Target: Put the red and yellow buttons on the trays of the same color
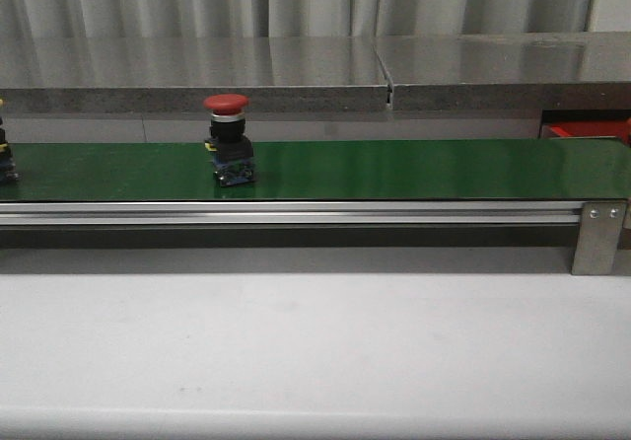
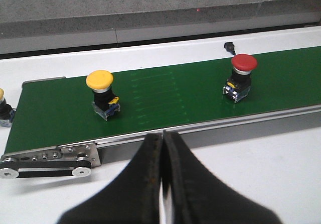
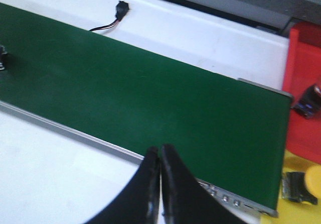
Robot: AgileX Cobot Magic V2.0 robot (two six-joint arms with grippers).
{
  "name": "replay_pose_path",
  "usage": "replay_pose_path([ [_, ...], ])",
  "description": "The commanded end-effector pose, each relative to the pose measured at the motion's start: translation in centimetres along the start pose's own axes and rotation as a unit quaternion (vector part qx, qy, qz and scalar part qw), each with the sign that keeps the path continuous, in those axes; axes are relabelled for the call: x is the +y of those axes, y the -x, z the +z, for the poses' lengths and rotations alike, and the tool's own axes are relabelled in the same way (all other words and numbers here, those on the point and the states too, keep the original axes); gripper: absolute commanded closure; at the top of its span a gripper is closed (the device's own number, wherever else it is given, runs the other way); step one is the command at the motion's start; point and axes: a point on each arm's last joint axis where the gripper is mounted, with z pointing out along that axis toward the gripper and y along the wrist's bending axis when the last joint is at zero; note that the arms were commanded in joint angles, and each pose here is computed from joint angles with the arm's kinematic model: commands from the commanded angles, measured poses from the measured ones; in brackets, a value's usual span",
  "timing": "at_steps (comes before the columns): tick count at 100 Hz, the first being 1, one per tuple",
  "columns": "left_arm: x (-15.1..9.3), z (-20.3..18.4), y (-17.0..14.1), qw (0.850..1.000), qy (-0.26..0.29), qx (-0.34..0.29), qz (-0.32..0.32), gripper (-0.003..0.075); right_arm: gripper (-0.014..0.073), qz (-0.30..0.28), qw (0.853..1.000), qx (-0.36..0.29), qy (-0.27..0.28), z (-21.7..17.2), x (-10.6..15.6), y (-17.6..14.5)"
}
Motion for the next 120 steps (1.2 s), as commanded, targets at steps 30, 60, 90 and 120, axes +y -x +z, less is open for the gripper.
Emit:
replay_pose_path([
  [30,-0.1,-0.4,1.3,0.999,0.000,-0.047,-0.009,0.0741,-0.0020,-0.069,0.993,0.049,0.081,4.0,5.3,5.7],
  [60,-0.1,-0.4,1.3,0.999,0.000,-0.047,-0.009,0.0741,-0.0018,-0.088,0.983,0.088,0.138,7.5,9.5,7.6],
  [90,-0.1,-0.4,1.3,0.999,0.000,-0.047,-0.009,0.0741,-0.0018,-0.073,0.978,0.100,0.166,12.5,11.7,8.3],
  [120,-0.1,-0.4,1.3,0.999,0.000,-0.047,-0.009,0.0741,-0.0018,-0.060,0.982,0.085,0.161,16.1,12.1,7.7],
])
